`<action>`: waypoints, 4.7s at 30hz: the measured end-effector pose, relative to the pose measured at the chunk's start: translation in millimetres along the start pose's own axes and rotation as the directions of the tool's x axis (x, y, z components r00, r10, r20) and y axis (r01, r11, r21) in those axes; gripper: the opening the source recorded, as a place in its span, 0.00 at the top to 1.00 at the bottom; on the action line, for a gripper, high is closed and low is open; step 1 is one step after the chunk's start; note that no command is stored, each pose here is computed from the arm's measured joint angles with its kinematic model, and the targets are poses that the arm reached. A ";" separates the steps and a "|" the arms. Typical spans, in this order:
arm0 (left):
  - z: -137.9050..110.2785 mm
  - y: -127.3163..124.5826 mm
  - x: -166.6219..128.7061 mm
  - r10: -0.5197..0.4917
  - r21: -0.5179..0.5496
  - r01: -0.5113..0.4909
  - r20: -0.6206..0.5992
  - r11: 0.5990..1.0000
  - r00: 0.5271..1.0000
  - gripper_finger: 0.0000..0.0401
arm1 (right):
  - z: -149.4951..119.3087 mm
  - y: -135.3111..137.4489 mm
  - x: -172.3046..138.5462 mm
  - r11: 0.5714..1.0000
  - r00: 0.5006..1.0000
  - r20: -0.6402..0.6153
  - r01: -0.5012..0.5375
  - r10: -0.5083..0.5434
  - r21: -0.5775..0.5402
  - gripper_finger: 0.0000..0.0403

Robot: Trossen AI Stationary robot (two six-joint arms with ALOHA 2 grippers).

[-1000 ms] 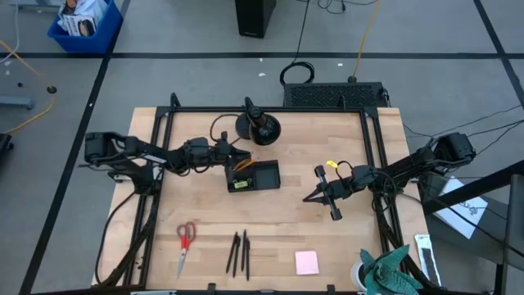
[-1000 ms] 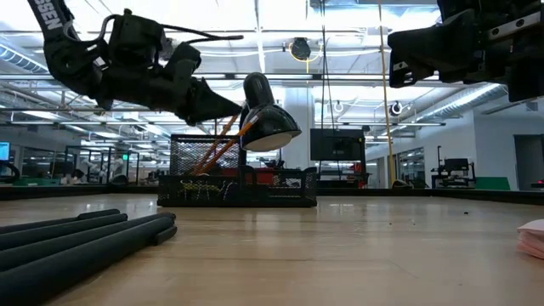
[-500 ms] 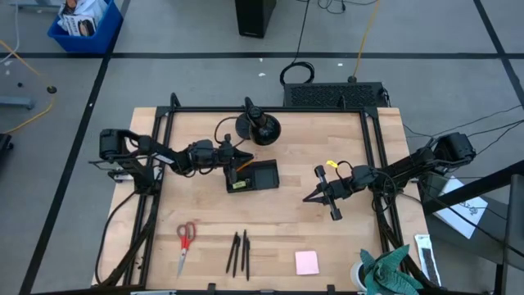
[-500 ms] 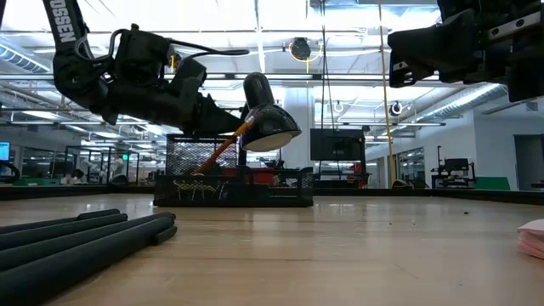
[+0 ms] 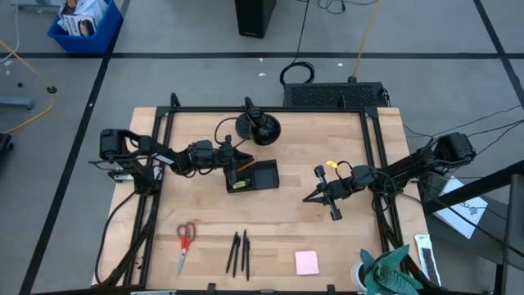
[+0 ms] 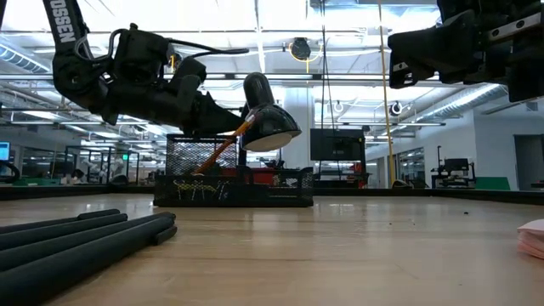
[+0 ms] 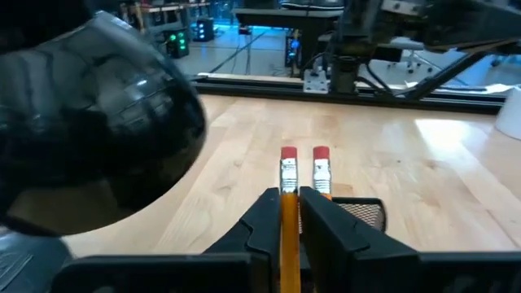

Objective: Pick and place office supplies into organizer
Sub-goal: Put the orange pencil into the black desk organizer, then put the black pen into the black desk organizer

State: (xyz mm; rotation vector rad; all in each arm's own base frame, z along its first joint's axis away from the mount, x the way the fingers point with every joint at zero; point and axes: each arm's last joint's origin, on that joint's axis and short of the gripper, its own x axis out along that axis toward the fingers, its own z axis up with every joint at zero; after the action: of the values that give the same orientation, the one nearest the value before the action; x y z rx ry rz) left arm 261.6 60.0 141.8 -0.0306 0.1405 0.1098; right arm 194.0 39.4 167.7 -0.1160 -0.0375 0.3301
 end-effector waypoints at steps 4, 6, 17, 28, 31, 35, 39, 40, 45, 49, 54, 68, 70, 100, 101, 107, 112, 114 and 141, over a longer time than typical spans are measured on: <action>1.9 -1.9 0.2 -0.009 0.033 0.008 0.021 0.999 1.000 0.77 | -0.2 0.0 0.0 1.000 1.000 -0.002 0.000 0.000 0.000 1.00; 2.6 -1.4 0.2 -0.006 0.033 0.005 0.027 0.999 1.000 0.72 | -0.1 0.0 0.0 1.000 1.000 -0.001 0.000 0.000 -0.003 1.00; 23.2 -5.6 -6.4 0.001 0.100 -0.013 0.114 0.995 0.993 0.63 | -0.9 0.1 0.0 1.000 1.000 -0.009 -0.001 0.001 0.000 1.00; 71.8 -56.2 -28.9 0.149 0.178 -0.140 -0.038 0.974 0.988 0.64 | -1.4 0.1 0.0 1.000 1.000 -0.014 -0.002 0.002 -0.004 1.00; 79.3 -87.4 -30.7 0.216 0.183 -0.175 -0.239 0.967 0.947 0.68 | -1.7 0.1 0.0 1.000 1.000 -0.017 -0.002 0.002 0.002 1.00; 85.7 -130.2 -34.0 0.200 0.096 -0.177 -0.396 0.980 0.896 0.72 | -2.1 0.3 0.0 1.000 1.000 -0.021 -0.003 0.003 0.003 1.00; 85.3 -173.9 -33.9 0.120 -0.016 -0.145 -0.474 0.989 0.872 0.74 | 0.0 0.0 0.0 1.000 1.000 0.001 0.000 0.000 0.000 1.00; 82.9 -183.7 -33.5 0.106 -0.033 -0.139 -0.491 0.990 0.865 0.74 | 1.1 -0.1 0.0 1.000 1.000 0.012 0.001 -0.001 -0.001 1.00; 68.4 -235.7 -20.5 0.012 -0.106 -0.086 -0.558 0.991 0.830 0.75 | 0.8 -0.1 0.0 1.000 1.000 0.009 0.001 -0.001 -0.001 1.00; 52.1 -269.3 -12.7 0.009 -0.124 -0.111 -0.628 0.986 0.778 0.75 | 0.8 -0.1 0.0 1.000 1.000 0.009 0.000 0.000 0.026 1.00; 46.4 -294.3 -12.9 0.081 -0.132 -0.253 -0.724 0.958 0.685 0.75 | 0.5 0.0 0.0 0.999 1.000 0.005 -0.001 0.001 0.051 1.00; 22.4 -295.7 4.4 0.056 -0.171 -0.494 -0.909 0.852 0.412 0.75 | 0.8 0.0 0.0 0.999 1.000 0.009 -0.001 0.000 0.045 1.00; 22.2 -290.4 8.3 0.058 -0.167 -0.512 -0.917 0.843 0.395 0.75 | 0.5 0.0 0.0 0.999 1.000 0.006 -0.001 0.000 0.045 1.00; -14.0 -287.4 16.7 0.088 -0.030 -0.467 -0.969 0.884 0.229 0.75 | -0.6 0.2 0.0 0.999 1.000 -0.006 -0.002 0.002 0.047 1.00; -14.2 -287.8 15.8 0.093 -0.021 -0.454 -0.970 0.891 0.226 0.75 | -0.7 0.2 0.0 0.999 1.000 -0.007 -0.001 0.002 0.047 1.00; -15.2 -287.5 14.6 0.105 0.003 -0.419 -0.970 0.908 0.220 0.79 | -0.6 0.2 0.0 0.999 1.000 -0.006 -0.002 0.002 0.047 1.00; -15.8 -284.2 14.9 0.128 0.031 -0.406 -0.969 0.913 0.213 0.94 | -0.6 0.2 0.0 0.999 1.000 -0.006 -0.002 0.002 0.047 1.00; -16.1 -282.9 14.5 0.146 0.051 -0.394 -0.966 0.918 0.215 0.97 | -0.6 0.2 0.0 0.999 1.000 -0.006 -0.001 0.002 0.047 1.00; 73.6 -234.3 0.6 0.546 0.309 -0.463 -0.611 0.831 0.573 0.95 | -0.6 0.2 0.0 0.999 1.000 -0.006 -0.001 0.002 0.047 1.00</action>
State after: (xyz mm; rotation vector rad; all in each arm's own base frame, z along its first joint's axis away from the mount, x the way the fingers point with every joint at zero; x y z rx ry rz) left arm 298.4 -169.9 219.9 0.0924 0.9130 0.6823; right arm 194.0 39.5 167.1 -0.0707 -0.0237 0.3319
